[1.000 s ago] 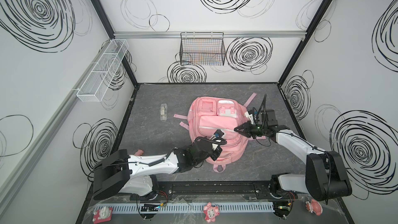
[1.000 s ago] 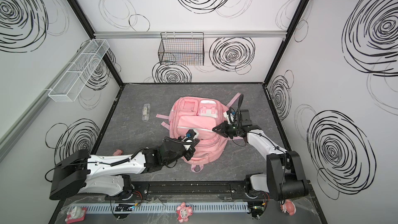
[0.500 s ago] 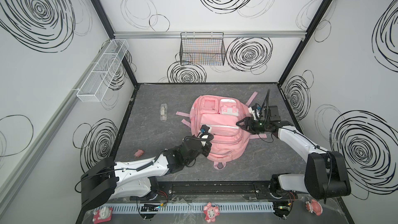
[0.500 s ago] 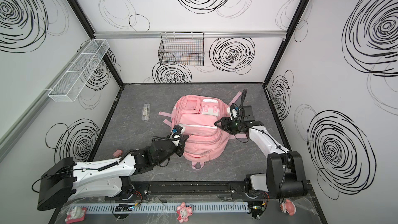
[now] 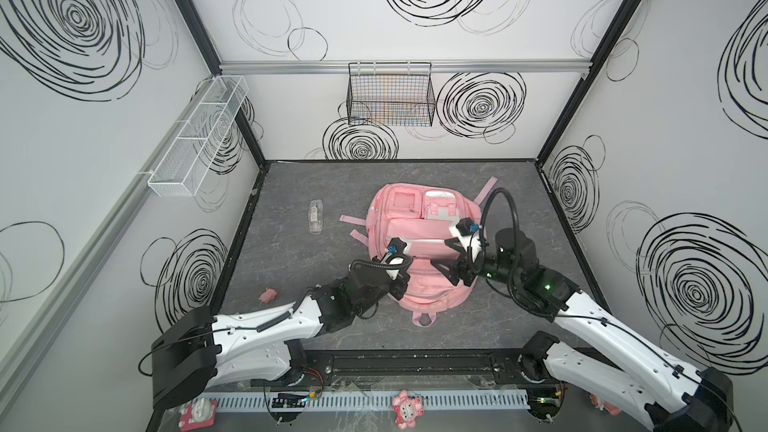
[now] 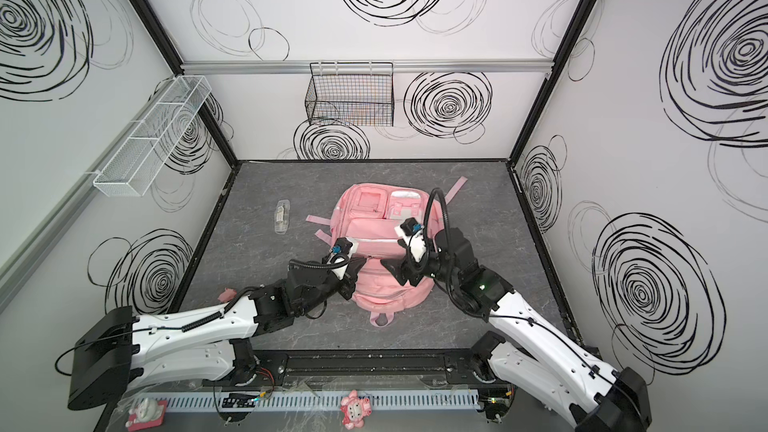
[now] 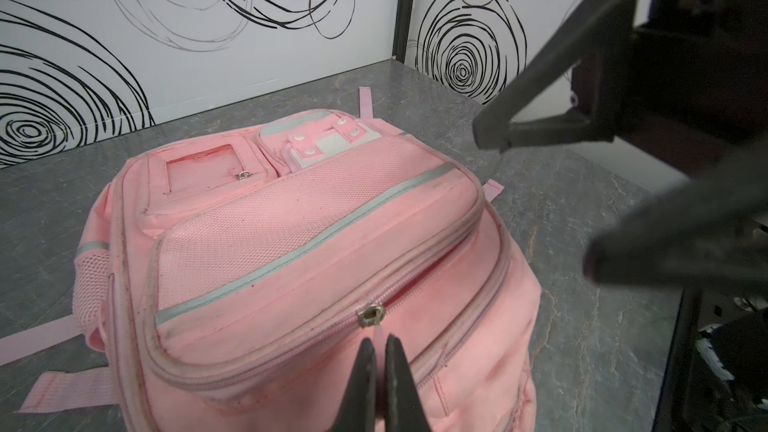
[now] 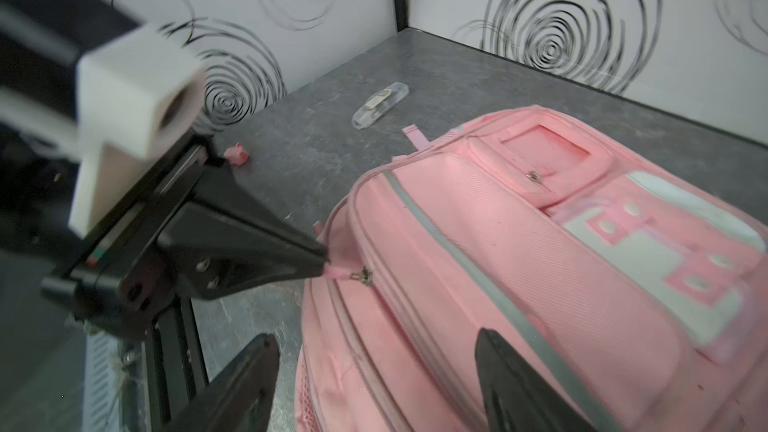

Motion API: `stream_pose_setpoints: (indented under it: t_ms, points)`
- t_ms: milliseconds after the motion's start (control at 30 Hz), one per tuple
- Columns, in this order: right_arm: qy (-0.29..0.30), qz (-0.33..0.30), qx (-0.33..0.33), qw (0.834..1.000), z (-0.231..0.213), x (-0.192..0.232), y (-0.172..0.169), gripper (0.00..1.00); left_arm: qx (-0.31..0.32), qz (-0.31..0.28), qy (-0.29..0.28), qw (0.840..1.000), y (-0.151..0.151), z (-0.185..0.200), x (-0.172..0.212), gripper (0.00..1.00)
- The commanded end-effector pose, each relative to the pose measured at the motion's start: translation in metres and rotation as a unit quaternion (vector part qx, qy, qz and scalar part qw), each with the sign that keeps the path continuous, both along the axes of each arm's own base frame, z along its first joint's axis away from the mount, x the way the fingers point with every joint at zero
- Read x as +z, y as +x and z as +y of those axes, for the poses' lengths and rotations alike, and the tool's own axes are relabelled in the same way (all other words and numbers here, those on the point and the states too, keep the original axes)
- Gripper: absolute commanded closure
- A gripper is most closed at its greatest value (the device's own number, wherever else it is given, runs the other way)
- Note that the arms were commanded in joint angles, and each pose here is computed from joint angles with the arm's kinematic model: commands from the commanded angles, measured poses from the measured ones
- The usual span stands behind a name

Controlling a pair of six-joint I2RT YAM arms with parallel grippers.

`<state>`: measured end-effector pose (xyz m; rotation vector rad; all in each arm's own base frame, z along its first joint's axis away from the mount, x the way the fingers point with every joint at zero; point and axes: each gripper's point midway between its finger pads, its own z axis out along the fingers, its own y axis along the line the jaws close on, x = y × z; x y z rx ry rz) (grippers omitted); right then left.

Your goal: Pack the student bag

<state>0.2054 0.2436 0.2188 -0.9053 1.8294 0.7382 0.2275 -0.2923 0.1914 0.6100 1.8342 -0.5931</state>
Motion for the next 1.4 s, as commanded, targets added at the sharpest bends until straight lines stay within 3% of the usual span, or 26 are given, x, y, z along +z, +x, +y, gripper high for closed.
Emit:
stream_pose_setpoints:
  t_ms: [0,200,333,500,600,733,867,1067,1167,1367]
  points:
    - [-0.046,-0.118,0.009,0.992,0.008,0.002,0.009,0.21,-0.019,-0.047,-0.056,0.997,-0.001,-0.007,0.053,1.0]
    - [-0.132,-0.141,0.007,0.981,0.018,-0.027,0.025,0.23,-0.033,-0.053,-0.057,0.996,-0.005,-0.004,0.058,1.0]
    - [-0.159,-0.164,0.008,0.973,0.024,-0.034,0.033,0.28,-0.033,-0.052,-0.052,0.997,-0.003,-0.004,0.055,1.0]
    - [-0.173,-0.166,0.006,0.971,0.028,-0.037,0.04,0.57,-0.006,-0.045,-0.051,0.998,0.005,0.004,0.049,1.0]
    - [-0.176,-0.164,-0.002,0.971,0.025,-0.04,0.041,0.68,0.037,-0.028,-0.054,0.997,0.017,0.02,0.04,1.0]
    - [-0.191,-0.158,0.001,0.969,0.022,-0.05,0.04,0.77,0.049,-0.012,-0.067,0.996,0.021,0.029,0.033,1.0]
    - [-0.197,-0.15,0.008,0.969,0.024,-0.054,0.039,0.99,0.058,-0.012,-0.068,0.996,0.021,0.034,0.032,1.0]
    - [-0.182,-0.146,-0.003,0.972,0.02,-0.044,0.037,1.0,0.147,-0.009,-0.041,0.988,0.037,0.065,0.01,1.0]
    - [-0.174,-0.15,-0.008,0.973,0.016,-0.039,0.034,1.0,0.219,-0.002,-0.036,0.975,0.05,0.096,-0.002,1.0]
    - [-0.163,-0.154,-0.006,0.974,0.011,-0.034,0.028,1.0,0.321,0.01,-0.092,0.942,0.073,0.148,-0.008,1.0]
